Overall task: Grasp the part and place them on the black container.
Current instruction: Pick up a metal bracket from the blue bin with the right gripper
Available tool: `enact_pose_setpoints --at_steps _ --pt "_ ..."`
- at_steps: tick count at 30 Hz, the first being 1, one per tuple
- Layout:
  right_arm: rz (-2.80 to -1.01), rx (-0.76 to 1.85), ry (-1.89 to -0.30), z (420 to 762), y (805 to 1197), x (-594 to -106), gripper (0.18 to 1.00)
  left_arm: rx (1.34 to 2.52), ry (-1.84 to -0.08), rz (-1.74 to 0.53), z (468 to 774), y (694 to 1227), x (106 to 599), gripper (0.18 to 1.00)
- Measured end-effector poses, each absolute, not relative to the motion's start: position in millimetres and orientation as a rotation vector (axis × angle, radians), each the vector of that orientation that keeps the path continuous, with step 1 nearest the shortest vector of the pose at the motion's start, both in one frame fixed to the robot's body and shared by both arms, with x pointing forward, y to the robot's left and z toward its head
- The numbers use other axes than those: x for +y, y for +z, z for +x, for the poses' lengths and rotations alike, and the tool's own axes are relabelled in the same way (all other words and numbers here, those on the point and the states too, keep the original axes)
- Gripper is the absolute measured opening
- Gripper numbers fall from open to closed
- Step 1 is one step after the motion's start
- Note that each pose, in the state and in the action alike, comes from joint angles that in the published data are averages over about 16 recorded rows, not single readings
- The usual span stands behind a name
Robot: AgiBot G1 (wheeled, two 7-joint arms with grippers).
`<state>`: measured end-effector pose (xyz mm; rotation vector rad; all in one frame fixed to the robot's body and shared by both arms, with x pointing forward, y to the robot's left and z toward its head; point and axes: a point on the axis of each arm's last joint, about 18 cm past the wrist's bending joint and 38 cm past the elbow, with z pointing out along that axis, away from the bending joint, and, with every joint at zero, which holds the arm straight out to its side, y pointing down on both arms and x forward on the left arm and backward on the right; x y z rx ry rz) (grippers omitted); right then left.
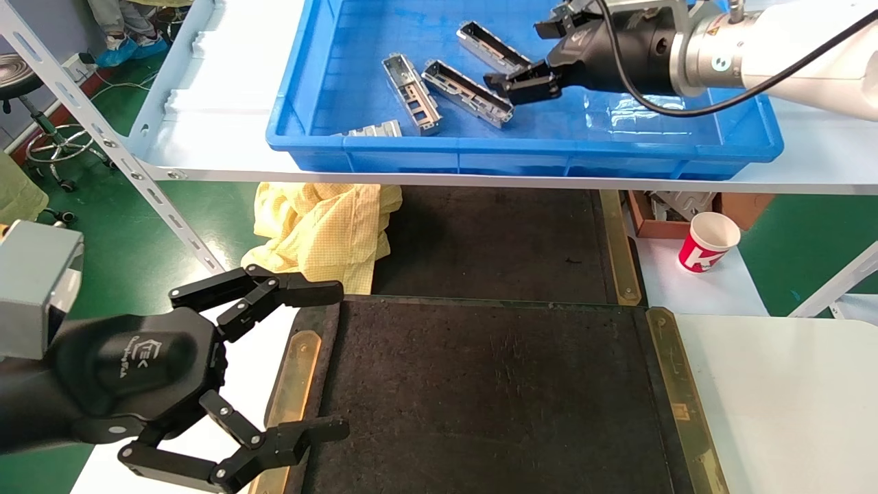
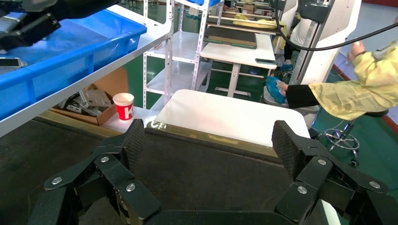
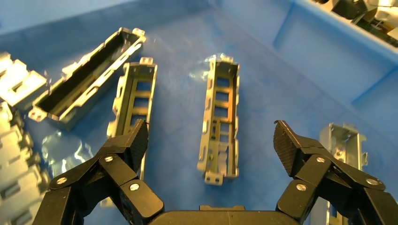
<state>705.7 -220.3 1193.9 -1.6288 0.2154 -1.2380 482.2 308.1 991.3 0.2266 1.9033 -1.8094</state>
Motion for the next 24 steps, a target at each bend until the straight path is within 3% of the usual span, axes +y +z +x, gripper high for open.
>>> enact_pose_setpoints --at_steps 11,24 --pt "-1.595 0.245 -1.221 712 1189 -216 0.9 1.903 -1.809 0.227 482 991 308 1.001" --pt "-1.597 0.258 -1.218 717 1180 -215 0.638 1.903 -1.809 0.227 482 991 308 1.001"
